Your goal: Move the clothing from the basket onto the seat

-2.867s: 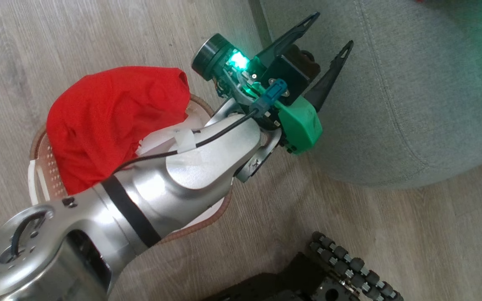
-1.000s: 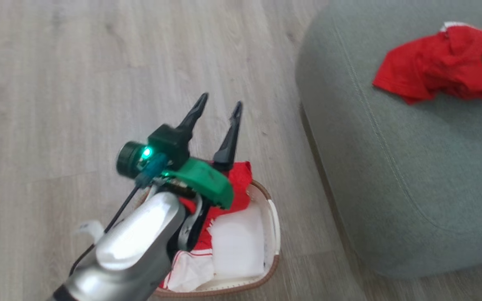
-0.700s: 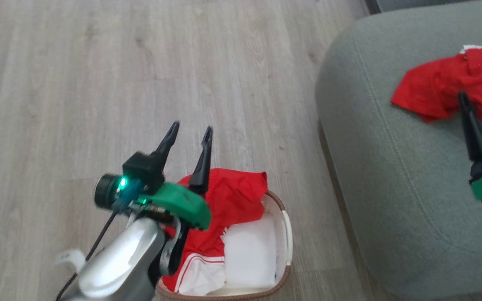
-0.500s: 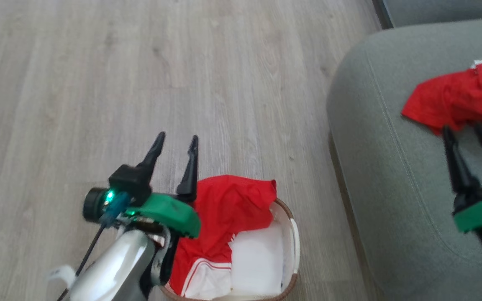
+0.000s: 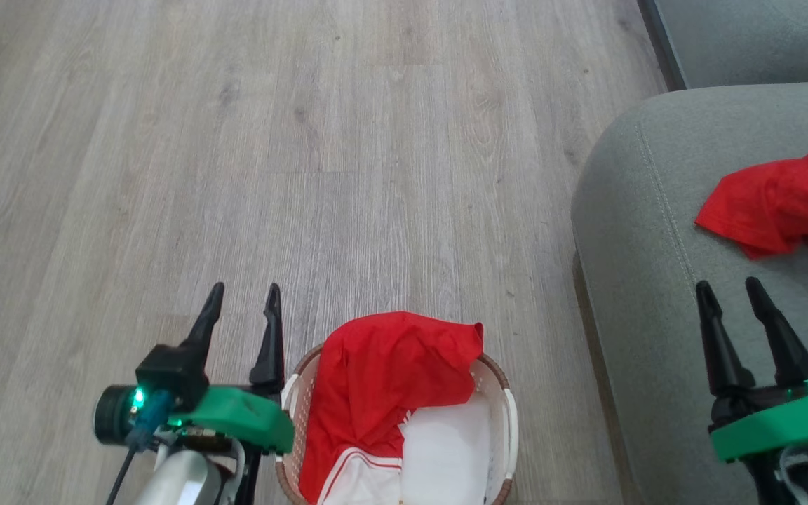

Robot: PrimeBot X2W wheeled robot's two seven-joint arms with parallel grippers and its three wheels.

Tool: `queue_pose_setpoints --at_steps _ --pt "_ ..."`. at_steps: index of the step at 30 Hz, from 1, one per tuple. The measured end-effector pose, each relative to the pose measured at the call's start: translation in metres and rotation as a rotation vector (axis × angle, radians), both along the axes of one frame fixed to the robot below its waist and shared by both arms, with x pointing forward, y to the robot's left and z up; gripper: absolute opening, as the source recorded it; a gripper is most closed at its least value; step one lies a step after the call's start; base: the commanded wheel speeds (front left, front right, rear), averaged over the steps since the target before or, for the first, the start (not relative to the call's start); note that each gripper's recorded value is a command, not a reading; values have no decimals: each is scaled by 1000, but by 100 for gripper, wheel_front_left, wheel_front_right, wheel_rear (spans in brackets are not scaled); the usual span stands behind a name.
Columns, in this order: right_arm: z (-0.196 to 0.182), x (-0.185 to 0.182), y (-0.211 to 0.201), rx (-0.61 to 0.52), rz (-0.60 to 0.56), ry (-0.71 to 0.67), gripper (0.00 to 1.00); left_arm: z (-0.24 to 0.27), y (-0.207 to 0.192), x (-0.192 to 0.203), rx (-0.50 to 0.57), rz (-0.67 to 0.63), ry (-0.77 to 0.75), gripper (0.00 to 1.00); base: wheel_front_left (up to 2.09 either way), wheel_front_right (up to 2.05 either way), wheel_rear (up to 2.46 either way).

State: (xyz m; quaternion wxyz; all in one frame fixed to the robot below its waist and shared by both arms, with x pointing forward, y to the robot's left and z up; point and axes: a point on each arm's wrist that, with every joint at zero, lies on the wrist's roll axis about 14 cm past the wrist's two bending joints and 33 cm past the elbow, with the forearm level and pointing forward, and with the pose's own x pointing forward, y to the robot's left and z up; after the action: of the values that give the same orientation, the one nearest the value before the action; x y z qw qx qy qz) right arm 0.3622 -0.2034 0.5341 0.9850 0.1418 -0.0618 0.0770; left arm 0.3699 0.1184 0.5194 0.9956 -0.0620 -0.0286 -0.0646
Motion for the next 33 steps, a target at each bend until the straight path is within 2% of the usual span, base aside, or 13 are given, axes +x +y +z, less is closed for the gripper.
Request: queue_pose_setpoints --at_steps 7,33 --pt "6 -4 6 -9 -5 -29 100 -8 3 -7 11 12 9 100 0 0 0" --pt "-4 -8 2 -13 -23 2 100 -14 -8 2 20 -24 5 100 0 0 0"
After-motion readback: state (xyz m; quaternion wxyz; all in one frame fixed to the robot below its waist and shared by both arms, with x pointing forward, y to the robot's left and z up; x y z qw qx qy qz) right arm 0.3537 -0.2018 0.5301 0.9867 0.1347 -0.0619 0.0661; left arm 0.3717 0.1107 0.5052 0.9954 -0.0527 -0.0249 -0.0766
